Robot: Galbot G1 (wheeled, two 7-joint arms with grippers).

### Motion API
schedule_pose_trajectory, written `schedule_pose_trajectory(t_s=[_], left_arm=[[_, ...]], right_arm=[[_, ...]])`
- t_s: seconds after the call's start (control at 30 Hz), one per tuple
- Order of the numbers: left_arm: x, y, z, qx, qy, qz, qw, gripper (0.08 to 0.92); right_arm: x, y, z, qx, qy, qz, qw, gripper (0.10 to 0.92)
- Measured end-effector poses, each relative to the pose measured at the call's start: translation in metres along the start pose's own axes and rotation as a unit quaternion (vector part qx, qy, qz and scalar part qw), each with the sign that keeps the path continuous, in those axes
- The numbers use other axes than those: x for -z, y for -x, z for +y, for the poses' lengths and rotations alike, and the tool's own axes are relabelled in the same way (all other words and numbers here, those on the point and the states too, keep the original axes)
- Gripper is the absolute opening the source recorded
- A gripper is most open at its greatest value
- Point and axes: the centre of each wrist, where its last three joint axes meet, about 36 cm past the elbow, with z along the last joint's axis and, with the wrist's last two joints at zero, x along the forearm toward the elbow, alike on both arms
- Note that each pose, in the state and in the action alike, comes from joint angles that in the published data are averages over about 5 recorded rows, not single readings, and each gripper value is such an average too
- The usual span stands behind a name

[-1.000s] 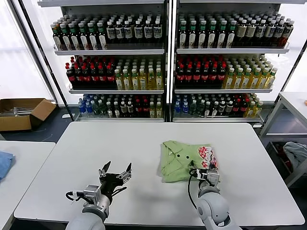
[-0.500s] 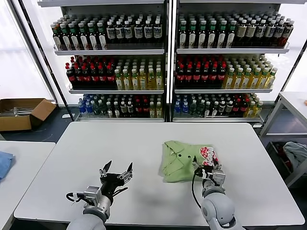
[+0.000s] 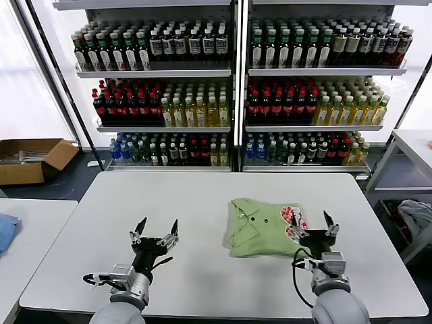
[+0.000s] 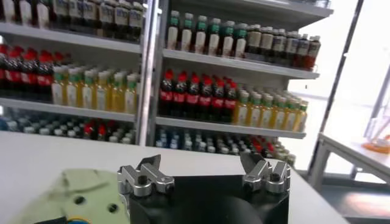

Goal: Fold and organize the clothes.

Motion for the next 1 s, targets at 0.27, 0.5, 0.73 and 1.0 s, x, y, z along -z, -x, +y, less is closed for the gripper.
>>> schedule_pose_trajectory(t_s=[0.27, 0.5, 0.73, 1.0], left_arm=[[0.000, 0.004, 0.013, 0.029, -0.010, -0.018, 0.999, 0.823], [0.001, 0.005, 0.015, 0.035, -0.017, -0.027, 0.999, 0.823], [0.000, 0.010, 0.020, 0.044, -0.017, -0.034, 0.998, 0.823], [0.000, 0.012, 0.022, 0.048, -0.013, -0.033, 0.998, 0.823]], right_arm=[[0.005, -0.014, -0.018, -0.015, -0.003, 0.009, 1.000, 0.823], [0.008, -0.021, -0.029, -0.025, -0.013, 0.014, 1.000, 0.823], [0.008, -0.026, -0.037, -0.036, -0.019, 0.023, 0.999, 0.823], [0.008, -0.030, -0.048, -0.055, -0.025, 0.031, 0.998, 0.823]])
